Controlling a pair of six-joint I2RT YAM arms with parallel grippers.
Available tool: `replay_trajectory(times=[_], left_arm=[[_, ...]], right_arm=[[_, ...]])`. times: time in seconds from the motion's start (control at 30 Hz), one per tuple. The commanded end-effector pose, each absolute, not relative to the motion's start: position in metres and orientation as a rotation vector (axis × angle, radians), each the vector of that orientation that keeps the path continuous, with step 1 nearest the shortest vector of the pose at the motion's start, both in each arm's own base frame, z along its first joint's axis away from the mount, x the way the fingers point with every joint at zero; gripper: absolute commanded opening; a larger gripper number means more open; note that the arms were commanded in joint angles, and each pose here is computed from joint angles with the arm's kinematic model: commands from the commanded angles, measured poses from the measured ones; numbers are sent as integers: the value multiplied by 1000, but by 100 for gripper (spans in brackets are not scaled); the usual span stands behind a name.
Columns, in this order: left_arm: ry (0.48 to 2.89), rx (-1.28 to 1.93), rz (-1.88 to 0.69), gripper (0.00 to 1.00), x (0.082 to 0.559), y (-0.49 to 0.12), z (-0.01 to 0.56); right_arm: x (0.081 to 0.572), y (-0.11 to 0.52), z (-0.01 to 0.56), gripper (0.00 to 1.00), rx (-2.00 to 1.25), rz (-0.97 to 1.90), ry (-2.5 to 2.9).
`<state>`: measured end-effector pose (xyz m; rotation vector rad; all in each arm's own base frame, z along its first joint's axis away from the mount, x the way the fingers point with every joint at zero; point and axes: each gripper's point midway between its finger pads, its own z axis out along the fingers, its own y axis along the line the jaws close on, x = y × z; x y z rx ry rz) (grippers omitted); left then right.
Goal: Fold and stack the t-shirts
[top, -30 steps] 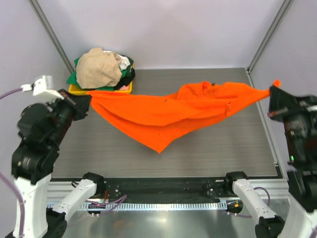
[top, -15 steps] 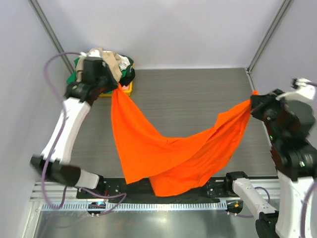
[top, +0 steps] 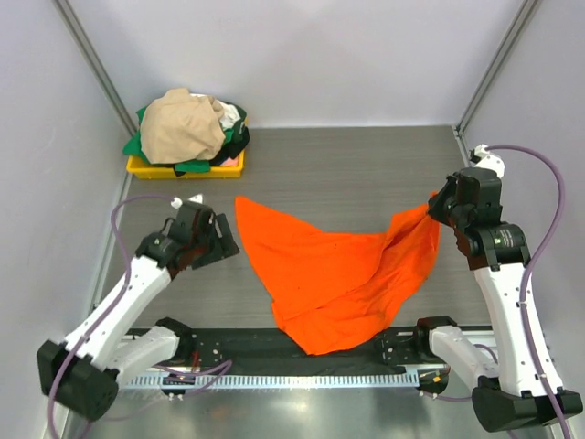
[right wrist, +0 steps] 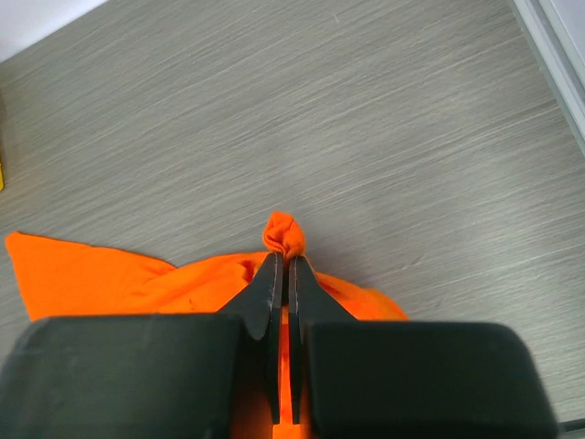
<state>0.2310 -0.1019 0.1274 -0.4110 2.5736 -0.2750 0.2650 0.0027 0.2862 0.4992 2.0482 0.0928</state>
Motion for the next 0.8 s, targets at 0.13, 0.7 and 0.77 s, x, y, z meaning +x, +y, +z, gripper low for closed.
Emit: replay_trajectory(times=[0.13, 0.7, 0.77], left_arm=[[2526, -357, -576, 74, 180, -168, 109], [2590, 321, -259, 54, 132, -289, 71], [2593, 342, -221, 54, 131, -290, 67]], right_arm=[[285, 8, 268, 1, 497, 131, 2018], [281, 6, 248, 1, 484, 109, 2057], [281, 6, 247, 1, 486, 104, 2060]])
